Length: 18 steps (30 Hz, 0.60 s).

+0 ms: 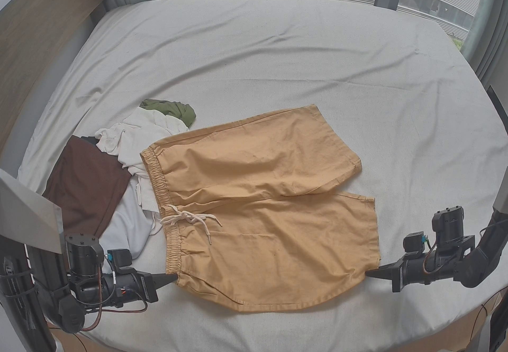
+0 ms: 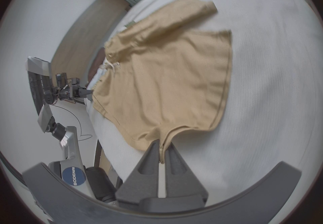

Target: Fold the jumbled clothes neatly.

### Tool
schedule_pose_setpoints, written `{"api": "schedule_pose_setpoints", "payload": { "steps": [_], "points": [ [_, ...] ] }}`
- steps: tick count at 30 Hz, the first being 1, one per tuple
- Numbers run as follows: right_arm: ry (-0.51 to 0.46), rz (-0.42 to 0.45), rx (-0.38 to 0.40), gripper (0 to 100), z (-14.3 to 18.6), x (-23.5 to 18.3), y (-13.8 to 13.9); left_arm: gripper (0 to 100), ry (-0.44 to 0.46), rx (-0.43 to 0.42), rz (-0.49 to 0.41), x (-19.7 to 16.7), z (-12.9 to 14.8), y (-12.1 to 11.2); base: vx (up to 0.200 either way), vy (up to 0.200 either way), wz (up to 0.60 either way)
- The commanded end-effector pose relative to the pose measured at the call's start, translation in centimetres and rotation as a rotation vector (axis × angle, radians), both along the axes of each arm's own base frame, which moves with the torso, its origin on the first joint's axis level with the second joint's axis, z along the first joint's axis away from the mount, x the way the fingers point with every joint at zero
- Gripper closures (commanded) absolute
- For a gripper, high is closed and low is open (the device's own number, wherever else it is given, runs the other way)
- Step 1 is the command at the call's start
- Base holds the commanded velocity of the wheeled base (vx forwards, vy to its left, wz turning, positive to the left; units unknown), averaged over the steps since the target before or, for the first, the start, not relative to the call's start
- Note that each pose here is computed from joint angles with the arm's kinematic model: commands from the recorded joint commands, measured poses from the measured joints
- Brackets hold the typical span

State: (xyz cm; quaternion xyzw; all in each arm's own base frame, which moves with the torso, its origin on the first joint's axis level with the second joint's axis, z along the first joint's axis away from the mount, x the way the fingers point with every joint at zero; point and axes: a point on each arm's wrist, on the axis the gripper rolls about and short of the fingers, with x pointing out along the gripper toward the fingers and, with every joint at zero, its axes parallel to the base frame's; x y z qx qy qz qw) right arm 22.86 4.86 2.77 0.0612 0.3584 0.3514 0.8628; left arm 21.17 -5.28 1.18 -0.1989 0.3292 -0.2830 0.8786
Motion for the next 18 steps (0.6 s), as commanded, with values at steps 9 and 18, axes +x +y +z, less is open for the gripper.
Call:
{"api": "schedule_pose_setpoints", "payload": {
  "steps": [9, 18],
  "points": [
    [-0.198, -0.011, 0.078, 100, 2.9, 0.9, 0.3, 100, -0.15, -0.043, 0.024, 0.6, 3.1, 0.4, 0.0, 0.0, 0.0],
    [-0.251, -0.029, 0.121, 100, 3.8, 1.7, 0.5, 100, -0.213, -0.098, 0.056, 2.5, 4.3, 0.2, 0.0, 0.0, 0.0]
  ]
}}
